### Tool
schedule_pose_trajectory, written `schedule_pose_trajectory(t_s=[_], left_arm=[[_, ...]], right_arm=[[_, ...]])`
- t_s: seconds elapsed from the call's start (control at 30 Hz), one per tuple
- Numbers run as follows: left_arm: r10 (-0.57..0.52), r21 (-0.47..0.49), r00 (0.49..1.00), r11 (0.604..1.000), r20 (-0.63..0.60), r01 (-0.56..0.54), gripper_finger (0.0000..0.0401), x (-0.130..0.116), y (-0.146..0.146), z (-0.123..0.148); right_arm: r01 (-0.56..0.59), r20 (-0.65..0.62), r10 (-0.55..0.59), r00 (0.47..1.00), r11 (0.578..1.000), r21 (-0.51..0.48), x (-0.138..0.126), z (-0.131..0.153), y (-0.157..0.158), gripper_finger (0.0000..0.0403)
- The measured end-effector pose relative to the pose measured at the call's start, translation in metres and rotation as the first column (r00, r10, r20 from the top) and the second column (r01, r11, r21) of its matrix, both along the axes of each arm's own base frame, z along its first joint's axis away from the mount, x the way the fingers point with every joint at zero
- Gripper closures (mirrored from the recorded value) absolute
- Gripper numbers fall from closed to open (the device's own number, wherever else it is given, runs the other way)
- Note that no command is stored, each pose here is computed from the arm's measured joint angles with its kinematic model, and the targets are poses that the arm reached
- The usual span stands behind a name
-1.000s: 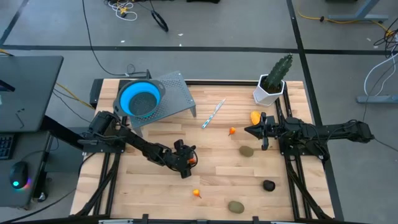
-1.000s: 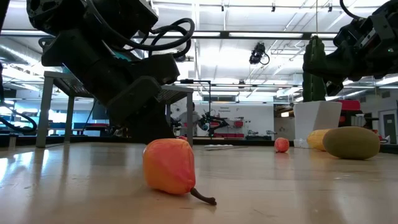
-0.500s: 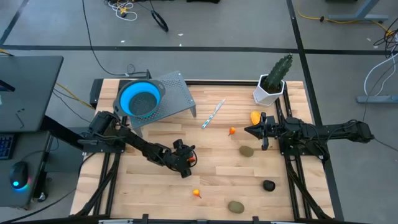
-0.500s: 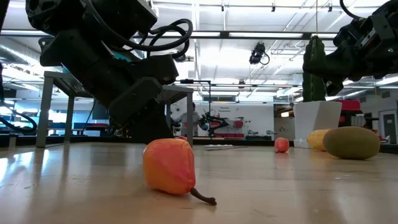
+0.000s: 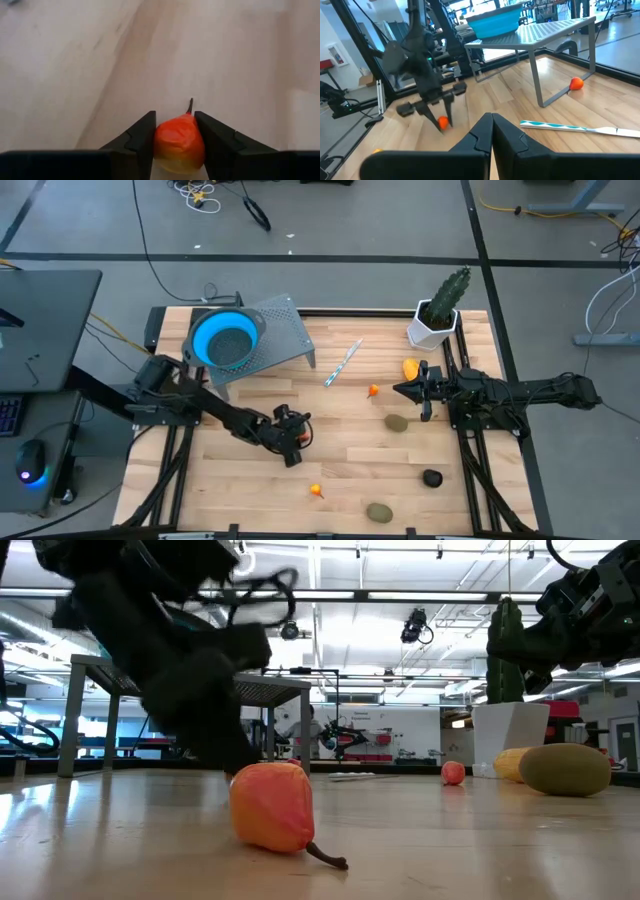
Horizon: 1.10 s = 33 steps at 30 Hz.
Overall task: Pick & Place Fruit
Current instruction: Put the middle orange pear into the blue strainer bowl
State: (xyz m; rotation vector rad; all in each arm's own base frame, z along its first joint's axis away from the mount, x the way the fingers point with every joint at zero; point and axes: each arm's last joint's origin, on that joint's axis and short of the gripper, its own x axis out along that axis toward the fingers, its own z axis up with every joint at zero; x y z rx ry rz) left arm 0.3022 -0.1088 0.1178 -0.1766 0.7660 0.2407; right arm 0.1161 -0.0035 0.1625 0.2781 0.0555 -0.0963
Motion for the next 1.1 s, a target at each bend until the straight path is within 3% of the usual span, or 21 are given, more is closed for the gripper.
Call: schedule_pose_trajectory(t_s=[0.23,0.4,0.67,0.77,0.9,1.1], left_arm=[[0.06,0.049,0.996,0.997,0.059,-0.063,0.0276,-0.019,0.011,0.052],[0.118,0.097,0.982,0.986,0.146,-0.133,0.0265,-0.039,0.021,0.093],[0.192,0.202,0.917,0.94,0.349,-0.274,0.0272,-0.069,0.039,0.147],[0.226,0.272,0.896,0.899,0.383,-0.343,0.0274,-0.078,0.044,0.157],[0.305,0.369,0.866,0.81,0.397,-0.455,0.0264,-0.087,0.051,0.159],[0.374,0.429,0.813,0.708,0.447,-0.561,0.0265,-0.092,0.055,0.163]], right_arm=[[0.0,0.0,0.0,1.0,1.0,0.0,0.0,0.0,0.0,0.039],[0.0,0.0,0.0,1.0,1.0,0.0,0.0,0.0,0.0,0.039],[0.0,0.0,0.0,1.0,1.0,0.0,0.0,0.0,0.0,0.039],[0.0,0.001,0.0,1.0,1.0,0.0,0.0,0.0,0.0,0.039],[0.0,0.0,0.0,1.0,1.0,0.0,0.0,0.0,0.0,0.039],[0.0,0.001,0.0,1.0,1.0,0.0,0.0,0.0,0.0,0.039]])
